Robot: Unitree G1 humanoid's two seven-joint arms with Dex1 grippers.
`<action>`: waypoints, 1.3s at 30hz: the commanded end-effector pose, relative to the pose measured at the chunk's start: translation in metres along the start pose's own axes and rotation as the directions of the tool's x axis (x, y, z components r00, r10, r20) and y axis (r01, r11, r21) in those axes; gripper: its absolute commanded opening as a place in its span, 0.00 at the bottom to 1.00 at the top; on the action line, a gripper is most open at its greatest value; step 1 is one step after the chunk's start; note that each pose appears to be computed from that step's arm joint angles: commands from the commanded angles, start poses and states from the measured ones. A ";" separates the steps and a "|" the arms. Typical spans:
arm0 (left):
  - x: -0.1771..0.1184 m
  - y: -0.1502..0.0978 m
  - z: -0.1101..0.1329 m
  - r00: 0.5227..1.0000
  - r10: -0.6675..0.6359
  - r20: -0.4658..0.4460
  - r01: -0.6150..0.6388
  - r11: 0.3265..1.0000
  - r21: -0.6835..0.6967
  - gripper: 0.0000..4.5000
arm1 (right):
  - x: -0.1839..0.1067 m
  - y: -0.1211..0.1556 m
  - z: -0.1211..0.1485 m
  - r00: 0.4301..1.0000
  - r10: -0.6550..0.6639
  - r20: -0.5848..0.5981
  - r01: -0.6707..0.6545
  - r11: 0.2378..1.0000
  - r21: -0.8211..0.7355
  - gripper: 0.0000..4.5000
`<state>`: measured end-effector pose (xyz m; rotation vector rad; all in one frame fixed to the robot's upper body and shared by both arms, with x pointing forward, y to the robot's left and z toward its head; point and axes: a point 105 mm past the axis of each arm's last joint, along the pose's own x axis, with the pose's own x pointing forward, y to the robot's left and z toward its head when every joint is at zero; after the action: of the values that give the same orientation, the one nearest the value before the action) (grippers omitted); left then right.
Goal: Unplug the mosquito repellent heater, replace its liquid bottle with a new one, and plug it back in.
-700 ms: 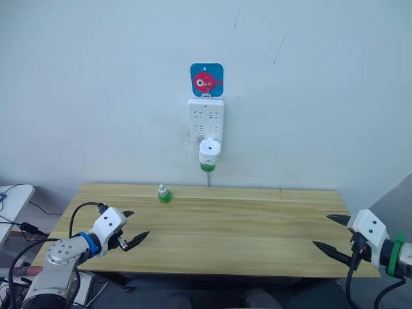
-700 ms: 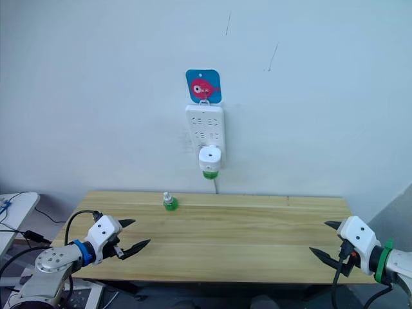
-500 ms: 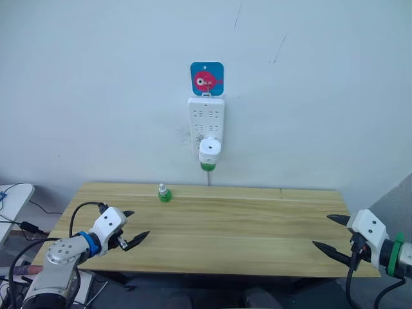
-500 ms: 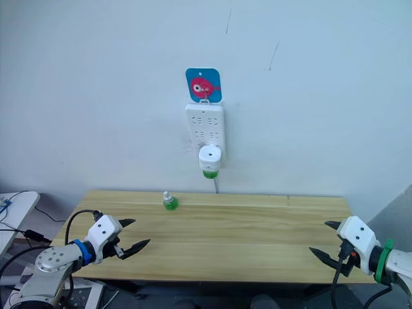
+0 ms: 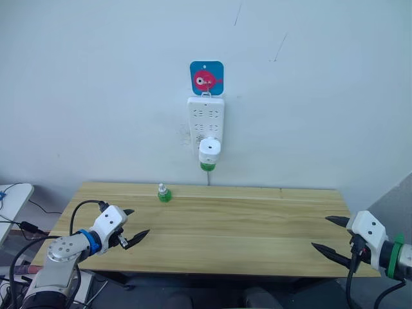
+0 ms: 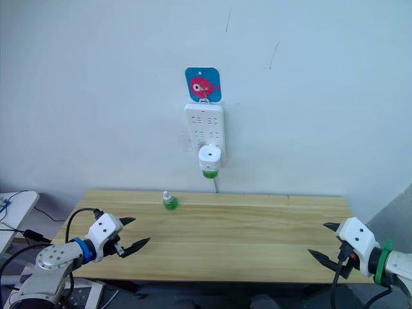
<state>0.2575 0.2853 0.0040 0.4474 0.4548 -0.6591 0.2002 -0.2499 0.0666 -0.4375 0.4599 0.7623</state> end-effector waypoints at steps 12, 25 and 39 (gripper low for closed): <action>-0.014 0.008 0.019 0.997 -0.008 0.071 0.009 1.000 -0.017 1.00 | -0.004 -0.004 0.007 1.000 -0.016 0.026 0.017 1.000 -0.022 0.99; -0.016 0.011 0.060 0.988 -0.004 0.157 0.008 1.000 -0.024 1.00 | 0.002 0.005 0.036 0.989 -0.034 0.143 0.043 0.997 -0.065 0.99; -0.001 0.025 0.192 0.906 -0.063 0.419 0.099 0.993 -0.066 0.87 | 0.013 0.038 0.141 0.887 -0.026 0.461 0.083 0.991 -0.104 1.00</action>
<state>0.3218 0.2050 0.1571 0.2150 0.1191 -0.7847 0.2163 -0.1480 0.1584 -0.3671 -0.0126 0.8143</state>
